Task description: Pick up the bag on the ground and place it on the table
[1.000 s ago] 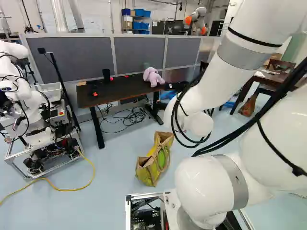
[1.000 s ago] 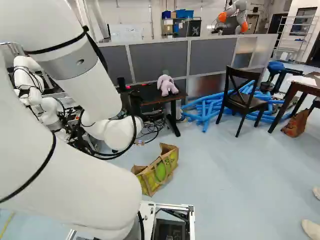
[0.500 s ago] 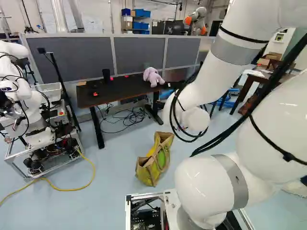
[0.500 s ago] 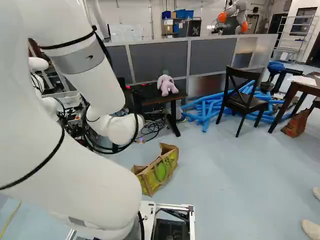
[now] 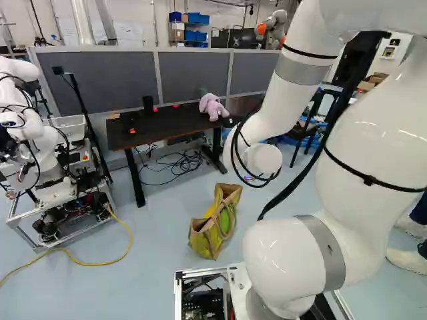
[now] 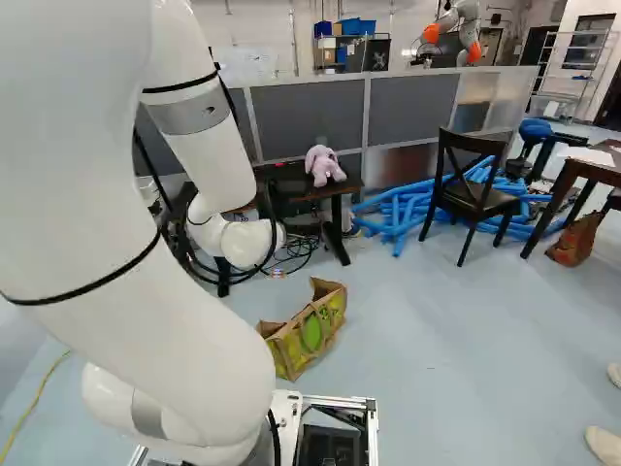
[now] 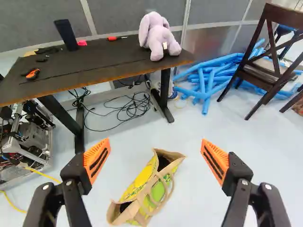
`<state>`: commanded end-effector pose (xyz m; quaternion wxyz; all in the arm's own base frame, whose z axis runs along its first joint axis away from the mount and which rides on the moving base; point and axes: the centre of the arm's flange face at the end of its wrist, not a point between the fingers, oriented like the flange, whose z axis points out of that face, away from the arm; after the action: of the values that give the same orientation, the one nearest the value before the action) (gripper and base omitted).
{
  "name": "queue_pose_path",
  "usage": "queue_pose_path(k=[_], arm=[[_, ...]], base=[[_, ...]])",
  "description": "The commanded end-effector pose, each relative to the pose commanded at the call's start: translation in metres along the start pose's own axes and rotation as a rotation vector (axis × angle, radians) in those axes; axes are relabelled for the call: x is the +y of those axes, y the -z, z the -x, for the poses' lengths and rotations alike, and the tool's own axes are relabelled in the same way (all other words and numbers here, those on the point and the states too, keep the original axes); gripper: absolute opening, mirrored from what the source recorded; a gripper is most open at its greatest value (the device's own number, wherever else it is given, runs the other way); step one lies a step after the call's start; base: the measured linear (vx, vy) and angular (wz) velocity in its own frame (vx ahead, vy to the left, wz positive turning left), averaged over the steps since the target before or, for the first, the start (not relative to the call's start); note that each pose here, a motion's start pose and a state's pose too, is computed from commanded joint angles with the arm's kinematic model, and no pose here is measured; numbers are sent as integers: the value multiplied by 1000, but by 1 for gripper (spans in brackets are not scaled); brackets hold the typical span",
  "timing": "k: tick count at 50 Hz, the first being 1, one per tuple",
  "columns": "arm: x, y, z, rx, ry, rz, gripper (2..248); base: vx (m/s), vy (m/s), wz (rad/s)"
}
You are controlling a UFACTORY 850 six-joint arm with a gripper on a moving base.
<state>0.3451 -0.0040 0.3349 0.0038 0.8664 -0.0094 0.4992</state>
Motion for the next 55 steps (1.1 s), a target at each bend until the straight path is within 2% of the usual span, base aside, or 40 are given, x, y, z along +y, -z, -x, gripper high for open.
queue_pose_path(k=[25,55], arm=[[2,-44,10,-128,-26,27,247],[1,-94,30,-283,-61,59,247]], base=[[0,0,0],[0,0,0]])
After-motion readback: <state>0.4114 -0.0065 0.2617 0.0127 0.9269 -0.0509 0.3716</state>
